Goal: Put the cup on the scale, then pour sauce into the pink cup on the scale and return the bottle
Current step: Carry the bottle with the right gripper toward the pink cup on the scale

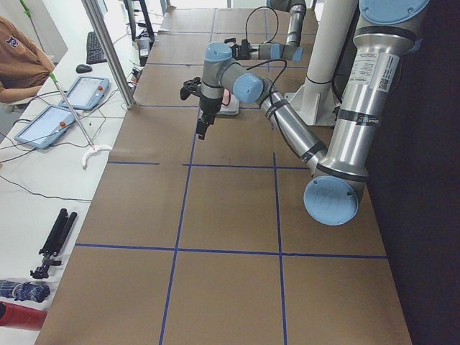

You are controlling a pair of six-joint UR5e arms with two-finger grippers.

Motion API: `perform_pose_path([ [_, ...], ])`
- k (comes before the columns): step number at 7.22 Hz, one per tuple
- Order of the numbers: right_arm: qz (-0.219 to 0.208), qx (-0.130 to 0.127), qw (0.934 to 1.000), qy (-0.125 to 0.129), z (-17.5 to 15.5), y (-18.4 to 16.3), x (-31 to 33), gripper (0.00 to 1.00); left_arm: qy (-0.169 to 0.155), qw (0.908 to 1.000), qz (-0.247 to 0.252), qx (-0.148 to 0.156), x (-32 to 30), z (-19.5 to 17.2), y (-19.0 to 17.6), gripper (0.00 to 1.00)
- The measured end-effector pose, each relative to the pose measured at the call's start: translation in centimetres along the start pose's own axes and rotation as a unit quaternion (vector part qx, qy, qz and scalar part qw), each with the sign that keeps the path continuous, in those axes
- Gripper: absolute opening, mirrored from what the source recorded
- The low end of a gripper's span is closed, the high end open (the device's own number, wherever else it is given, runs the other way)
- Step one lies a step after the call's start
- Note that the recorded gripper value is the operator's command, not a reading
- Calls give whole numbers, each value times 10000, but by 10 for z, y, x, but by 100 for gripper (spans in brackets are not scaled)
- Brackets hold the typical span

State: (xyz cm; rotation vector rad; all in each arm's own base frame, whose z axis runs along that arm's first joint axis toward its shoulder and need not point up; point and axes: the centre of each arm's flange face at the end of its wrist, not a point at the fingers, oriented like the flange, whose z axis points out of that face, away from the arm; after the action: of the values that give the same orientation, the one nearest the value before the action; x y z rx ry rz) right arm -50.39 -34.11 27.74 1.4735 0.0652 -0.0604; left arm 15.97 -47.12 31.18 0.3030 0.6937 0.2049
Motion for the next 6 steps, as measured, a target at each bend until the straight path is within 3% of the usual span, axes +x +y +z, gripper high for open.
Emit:
perform_pose_path([
  [3, -402, -29, 9991, 140, 3, -5, -19, 0, -43, 10000, -57, -30, -7, 4, -2, 100],
  [6, -996, 63, 9939, 470, 4, 8, -27, 0, -73, 9999, -101, -79, -12, 9, -3, 100],
])
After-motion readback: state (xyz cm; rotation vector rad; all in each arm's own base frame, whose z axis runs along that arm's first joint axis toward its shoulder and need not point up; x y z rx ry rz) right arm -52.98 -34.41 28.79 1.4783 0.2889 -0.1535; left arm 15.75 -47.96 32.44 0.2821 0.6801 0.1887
